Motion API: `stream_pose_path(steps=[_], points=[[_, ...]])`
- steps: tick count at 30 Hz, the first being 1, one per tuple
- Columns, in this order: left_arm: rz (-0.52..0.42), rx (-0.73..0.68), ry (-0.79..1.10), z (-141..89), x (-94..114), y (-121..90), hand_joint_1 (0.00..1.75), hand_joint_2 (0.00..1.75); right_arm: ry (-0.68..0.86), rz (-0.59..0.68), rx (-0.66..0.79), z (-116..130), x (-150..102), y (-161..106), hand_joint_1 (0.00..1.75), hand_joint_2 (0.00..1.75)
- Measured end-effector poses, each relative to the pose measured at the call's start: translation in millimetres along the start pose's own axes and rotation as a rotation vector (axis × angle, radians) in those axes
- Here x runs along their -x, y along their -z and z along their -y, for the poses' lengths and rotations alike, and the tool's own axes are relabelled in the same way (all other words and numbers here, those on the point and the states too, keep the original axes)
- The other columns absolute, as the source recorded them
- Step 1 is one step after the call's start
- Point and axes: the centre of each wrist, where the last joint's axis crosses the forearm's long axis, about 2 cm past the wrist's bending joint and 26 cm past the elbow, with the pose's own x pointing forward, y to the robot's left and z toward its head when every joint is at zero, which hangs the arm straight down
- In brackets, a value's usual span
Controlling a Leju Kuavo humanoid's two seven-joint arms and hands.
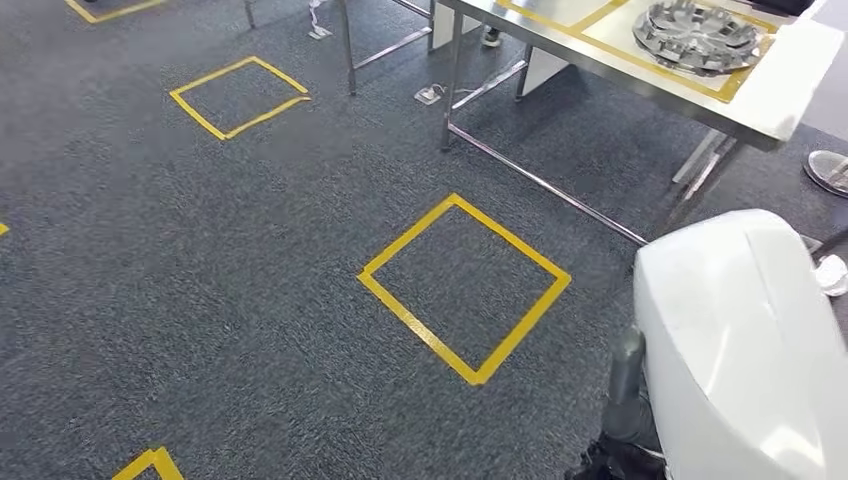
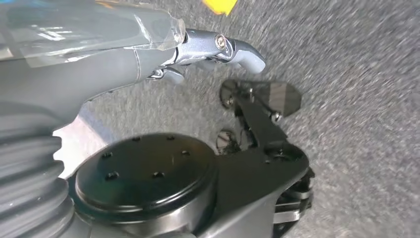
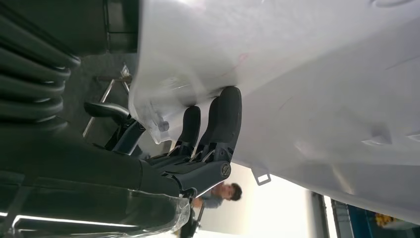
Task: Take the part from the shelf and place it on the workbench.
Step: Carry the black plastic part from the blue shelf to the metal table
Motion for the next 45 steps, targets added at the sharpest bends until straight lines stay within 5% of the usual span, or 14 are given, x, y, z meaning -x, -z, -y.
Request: stream_pose_path(steps=[19, 27, 45], points=[[-0.008, 0.034, -0.015, 17, 3, -1, 0.00, 1.75, -0.040, 0.018, 0.050, 1, -2, 3, 1.75, 0.00], [0.002, 0.001, -0.003, 0, 2, -1, 0.00, 1.75, -0.048, -0.011, 0.066, 2, -2, -3, 1.75, 0.00], [0.007, 0.006, -0.015, 2, 1, 0, 0.00, 1.75, -0.047, -0.013, 0.037, 4, -4, -9, 1.75, 0.00]])
